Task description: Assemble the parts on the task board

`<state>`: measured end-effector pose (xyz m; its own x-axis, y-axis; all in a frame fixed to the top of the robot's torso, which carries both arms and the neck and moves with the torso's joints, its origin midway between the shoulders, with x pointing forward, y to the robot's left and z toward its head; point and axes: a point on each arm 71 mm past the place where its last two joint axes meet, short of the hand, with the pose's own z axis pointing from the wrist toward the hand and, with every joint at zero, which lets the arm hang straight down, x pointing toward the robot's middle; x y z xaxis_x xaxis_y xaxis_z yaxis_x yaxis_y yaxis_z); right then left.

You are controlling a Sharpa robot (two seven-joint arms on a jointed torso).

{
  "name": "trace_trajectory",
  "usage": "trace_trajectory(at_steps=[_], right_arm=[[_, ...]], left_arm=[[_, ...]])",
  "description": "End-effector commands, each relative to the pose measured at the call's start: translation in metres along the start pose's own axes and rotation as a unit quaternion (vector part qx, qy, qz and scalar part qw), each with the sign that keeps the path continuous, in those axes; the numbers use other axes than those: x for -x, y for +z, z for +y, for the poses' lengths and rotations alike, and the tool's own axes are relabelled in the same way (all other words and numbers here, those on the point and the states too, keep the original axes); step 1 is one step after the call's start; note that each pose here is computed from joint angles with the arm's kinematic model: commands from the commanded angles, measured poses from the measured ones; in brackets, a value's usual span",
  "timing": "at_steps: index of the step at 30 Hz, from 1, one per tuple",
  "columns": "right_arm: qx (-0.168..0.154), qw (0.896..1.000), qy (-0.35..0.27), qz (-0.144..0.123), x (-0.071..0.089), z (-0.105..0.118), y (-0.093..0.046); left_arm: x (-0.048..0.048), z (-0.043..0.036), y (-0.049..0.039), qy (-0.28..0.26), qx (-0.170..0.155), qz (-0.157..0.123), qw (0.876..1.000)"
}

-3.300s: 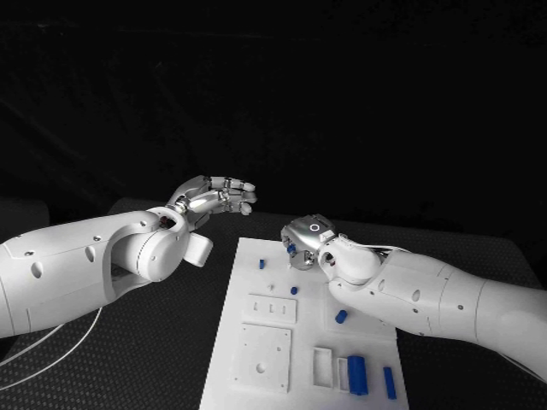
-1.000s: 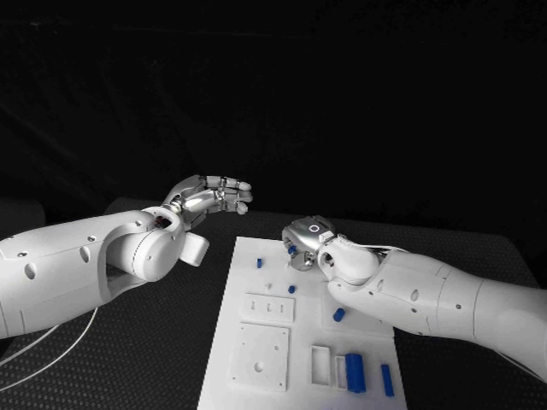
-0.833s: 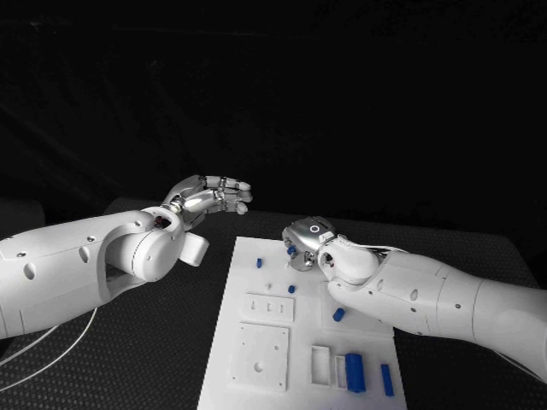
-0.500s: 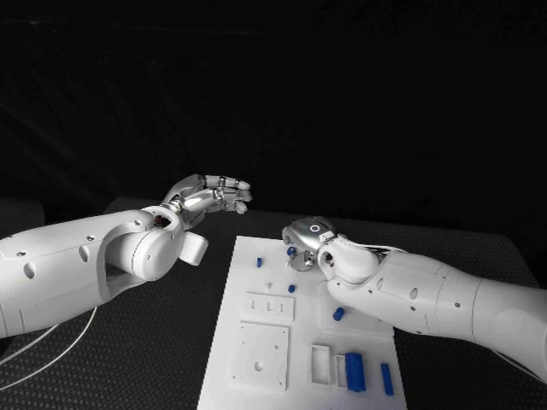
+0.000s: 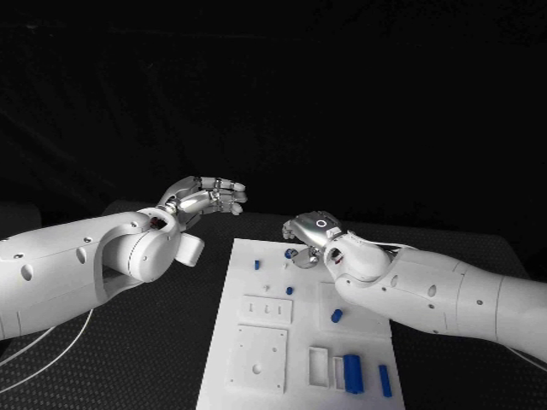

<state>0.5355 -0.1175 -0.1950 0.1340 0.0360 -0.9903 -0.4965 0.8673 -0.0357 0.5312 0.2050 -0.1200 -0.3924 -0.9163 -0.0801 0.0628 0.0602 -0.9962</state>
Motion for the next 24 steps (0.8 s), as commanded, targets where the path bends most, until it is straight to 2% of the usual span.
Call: trace_trajectory(at_steps=[1,9,14,24], right_arm=[[-0.005,1.000,0.024,-0.002,0.012,-0.006,-0.003],[-0.018,0.999,0.030,0.022,0.032,-0.037,-0.023],[-0.031,0.998,0.022,0.050,0.029,-0.055,-0.032],[-0.059,0.994,-0.001,0.092,0.018,-0.081,-0.039]], left_arm=[[0.0013,-0.0012,0.0002,0.000,-0.005,0.004,1.000],[0.0045,-0.0007,-0.0004,0.001,-0.004,0.001,1.000],[0.0051,-0.0007,-0.0001,0.002,-0.004,0.000,1.000],[0.0048,-0.0002,0.0005,0.002,-0.004,0.000,1.000]])
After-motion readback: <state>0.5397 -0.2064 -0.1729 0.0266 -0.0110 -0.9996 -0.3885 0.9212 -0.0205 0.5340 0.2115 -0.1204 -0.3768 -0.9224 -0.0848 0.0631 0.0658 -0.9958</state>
